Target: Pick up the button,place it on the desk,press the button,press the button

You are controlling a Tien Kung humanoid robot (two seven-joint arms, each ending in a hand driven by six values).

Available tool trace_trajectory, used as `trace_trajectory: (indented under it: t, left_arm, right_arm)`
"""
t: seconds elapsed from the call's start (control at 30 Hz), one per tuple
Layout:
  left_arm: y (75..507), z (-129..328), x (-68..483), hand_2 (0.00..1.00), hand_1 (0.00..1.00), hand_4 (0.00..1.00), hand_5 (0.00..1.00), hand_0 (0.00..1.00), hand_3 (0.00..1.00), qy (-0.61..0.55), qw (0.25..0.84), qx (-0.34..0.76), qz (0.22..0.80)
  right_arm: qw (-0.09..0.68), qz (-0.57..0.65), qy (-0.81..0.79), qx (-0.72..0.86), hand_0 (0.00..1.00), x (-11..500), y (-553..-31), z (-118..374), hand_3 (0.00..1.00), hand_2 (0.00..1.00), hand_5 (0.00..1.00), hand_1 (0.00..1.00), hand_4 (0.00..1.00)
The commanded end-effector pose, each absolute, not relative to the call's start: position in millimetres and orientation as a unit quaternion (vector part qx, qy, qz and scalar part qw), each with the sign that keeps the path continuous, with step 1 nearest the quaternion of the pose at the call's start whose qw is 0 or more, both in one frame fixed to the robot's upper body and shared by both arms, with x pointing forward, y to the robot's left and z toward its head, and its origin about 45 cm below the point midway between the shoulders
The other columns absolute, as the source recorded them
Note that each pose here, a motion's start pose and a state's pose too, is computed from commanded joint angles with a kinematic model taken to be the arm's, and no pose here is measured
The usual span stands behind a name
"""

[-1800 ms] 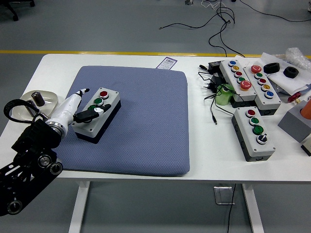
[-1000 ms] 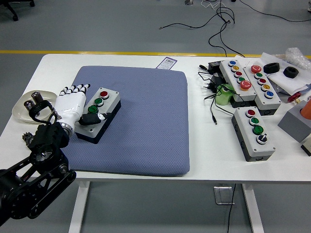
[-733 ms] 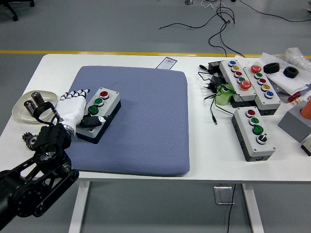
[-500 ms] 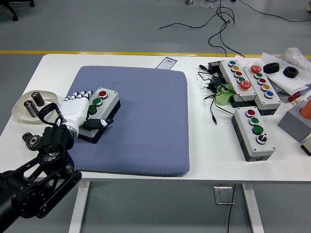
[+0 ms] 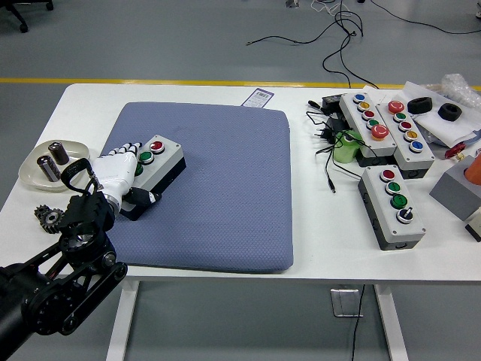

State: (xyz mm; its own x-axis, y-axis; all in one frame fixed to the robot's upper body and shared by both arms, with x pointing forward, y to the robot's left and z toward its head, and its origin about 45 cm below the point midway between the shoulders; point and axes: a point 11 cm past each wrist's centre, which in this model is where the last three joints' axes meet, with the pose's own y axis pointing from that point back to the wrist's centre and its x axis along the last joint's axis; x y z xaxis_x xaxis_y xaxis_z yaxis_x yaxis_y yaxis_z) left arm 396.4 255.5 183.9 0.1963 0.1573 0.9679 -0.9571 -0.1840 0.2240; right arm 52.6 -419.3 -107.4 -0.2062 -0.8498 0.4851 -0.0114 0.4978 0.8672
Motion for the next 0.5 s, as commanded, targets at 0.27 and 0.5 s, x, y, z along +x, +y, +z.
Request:
trace_trajectory:
  t: [0.27,0.5]
  left_arm:
    - [256.6,182.6,398.2,0.264,0.148,0.843,0.141,0.072,0.998,-0.357,0.527,0.565,0.525]
    - [257.1,182.6,397.4,0.058,0.002,0.841,0.111,0.004,0.889,-0.36,0.525,0.561,0.53]
  right_arm:
    - [0.542,-0.385,-0.675,0.32,0.538,54.8,-419.3,-107.0,0.613,0.69,0.121,0.642,0.288]
    - [0.541,-0.385,-0.676,0.32,0.534,55.3,-419.4,-106.9,0.612,0.691,0.123,0.642,0.287]
